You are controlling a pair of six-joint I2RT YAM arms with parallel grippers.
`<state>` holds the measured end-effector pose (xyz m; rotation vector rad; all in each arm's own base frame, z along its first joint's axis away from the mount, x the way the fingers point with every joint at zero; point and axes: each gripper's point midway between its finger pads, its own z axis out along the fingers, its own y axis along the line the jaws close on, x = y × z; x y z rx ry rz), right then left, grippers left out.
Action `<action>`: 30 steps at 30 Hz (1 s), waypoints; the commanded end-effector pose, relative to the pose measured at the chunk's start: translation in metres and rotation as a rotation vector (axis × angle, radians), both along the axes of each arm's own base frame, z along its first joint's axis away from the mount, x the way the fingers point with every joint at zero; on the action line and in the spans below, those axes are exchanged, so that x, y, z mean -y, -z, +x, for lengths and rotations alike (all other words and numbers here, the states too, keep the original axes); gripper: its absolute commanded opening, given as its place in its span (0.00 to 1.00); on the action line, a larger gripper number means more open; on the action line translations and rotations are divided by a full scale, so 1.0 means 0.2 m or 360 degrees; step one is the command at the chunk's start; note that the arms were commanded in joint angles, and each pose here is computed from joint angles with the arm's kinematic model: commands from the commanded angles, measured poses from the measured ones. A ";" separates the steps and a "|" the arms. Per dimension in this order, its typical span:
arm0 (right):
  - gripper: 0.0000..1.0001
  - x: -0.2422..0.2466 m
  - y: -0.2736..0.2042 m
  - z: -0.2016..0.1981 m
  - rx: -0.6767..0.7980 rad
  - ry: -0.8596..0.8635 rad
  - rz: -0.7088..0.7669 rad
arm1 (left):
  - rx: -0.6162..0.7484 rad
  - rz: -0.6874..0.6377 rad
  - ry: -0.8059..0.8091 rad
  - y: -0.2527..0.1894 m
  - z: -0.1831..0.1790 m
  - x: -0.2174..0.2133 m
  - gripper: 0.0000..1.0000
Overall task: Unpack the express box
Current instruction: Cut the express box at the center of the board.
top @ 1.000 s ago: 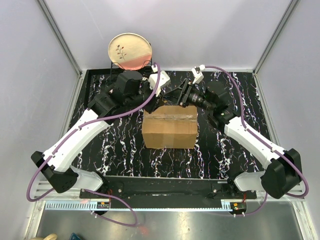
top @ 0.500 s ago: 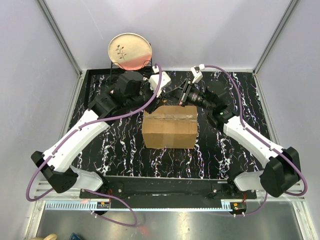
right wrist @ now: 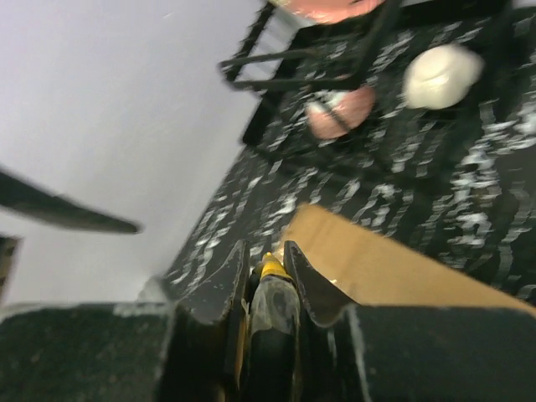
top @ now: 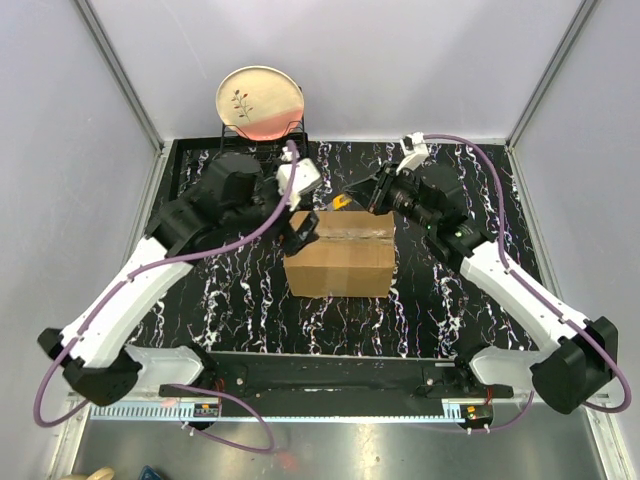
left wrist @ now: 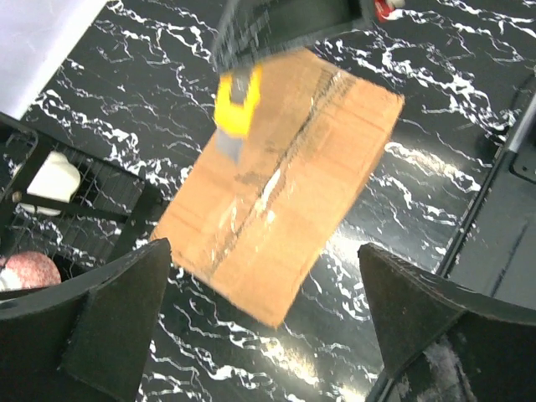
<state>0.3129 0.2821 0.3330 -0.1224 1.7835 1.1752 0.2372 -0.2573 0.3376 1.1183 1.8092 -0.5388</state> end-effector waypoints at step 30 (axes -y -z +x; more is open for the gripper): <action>0.00 0.41 0.67 0.59 0.0048 0.0943 -0.1248 | -0.0419 -0.0020 -0.0119 0.70 0.03 -0.27 0.99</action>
